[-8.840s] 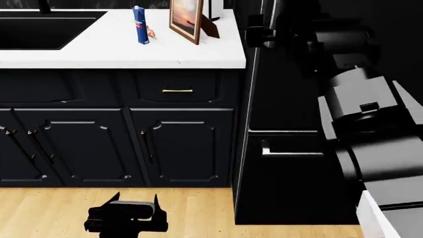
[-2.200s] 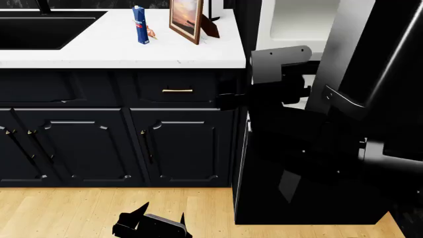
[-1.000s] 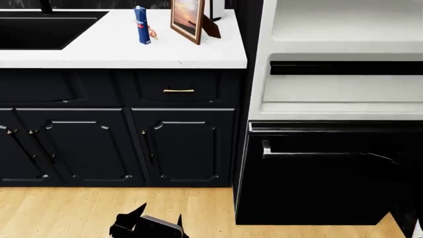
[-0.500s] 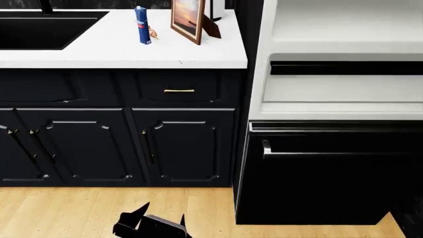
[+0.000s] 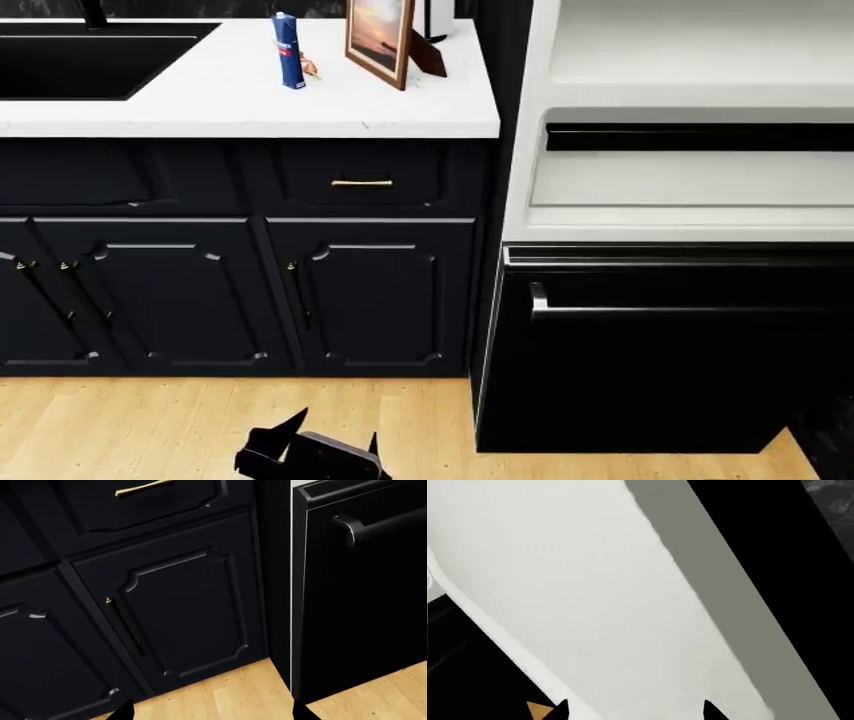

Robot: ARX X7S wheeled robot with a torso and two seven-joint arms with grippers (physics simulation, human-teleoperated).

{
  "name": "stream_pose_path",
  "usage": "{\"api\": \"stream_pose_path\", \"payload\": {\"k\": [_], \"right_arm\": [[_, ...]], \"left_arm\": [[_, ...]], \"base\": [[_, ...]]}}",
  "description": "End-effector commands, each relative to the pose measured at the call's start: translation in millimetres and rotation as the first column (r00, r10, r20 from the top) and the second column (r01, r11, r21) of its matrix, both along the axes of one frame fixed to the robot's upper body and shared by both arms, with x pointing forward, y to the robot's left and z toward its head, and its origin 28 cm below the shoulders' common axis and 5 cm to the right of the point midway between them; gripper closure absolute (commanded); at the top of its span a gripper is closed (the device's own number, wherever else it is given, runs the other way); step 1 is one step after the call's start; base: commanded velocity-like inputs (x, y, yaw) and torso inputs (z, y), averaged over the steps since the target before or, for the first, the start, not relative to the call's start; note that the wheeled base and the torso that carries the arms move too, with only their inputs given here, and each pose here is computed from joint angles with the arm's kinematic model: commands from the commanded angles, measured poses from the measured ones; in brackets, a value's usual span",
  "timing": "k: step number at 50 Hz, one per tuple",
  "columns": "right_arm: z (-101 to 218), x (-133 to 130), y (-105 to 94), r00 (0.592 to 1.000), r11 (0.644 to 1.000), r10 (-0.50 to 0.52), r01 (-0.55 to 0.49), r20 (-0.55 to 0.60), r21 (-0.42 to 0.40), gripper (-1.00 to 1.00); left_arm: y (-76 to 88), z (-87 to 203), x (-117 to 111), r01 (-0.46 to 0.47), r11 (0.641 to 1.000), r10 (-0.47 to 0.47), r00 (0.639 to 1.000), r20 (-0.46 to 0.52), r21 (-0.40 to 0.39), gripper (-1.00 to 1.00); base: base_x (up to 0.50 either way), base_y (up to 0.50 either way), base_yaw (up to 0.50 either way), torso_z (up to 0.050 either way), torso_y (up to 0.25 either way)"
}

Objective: Open the fridge door

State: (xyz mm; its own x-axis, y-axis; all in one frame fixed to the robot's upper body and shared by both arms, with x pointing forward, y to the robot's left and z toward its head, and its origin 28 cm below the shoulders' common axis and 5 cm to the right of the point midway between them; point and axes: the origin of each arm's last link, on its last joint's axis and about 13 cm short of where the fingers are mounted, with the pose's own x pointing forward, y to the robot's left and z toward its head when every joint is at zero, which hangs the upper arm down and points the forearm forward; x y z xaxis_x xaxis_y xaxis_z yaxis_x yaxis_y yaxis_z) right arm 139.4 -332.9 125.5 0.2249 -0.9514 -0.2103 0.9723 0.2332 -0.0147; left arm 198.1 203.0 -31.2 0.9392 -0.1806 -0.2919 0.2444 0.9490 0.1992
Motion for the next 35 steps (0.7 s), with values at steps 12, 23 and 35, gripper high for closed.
{"api": "stream_pose_path", "payload": {"k": [12,23,35], "right_arm": [[-15,-160,-109.3,0.957,0.964,-0.266,0.266,-0.113,-0.014,-1.0],[-17,-159,-106.4,0.937,0.944,-0.327,0.329,-0.123,-0.007,-1.0],[-17,-160,-105.9,0.938,0.946,-0.323,0.326,-0.128,-0.005,-1.0]], "left_arm": [[-2.0,-1,1,0.005,1.0,-0.005,1.0,-0.002,0.005,-1.0],[-2.4,-1,0,0.01,1.0,-0.01,1.0,-0.003,0.003,-1.0],[-1.7,-2,0,0.004,1.0,-0.004,1.0,-0.001,0.0,-1.0]], "base": [[0.0,0.0,0.0,0.0,0.0],[0.0,0.0,0.0,0.0,0.0],[0.0,0.0,0.0,0.0,0.0]]}}
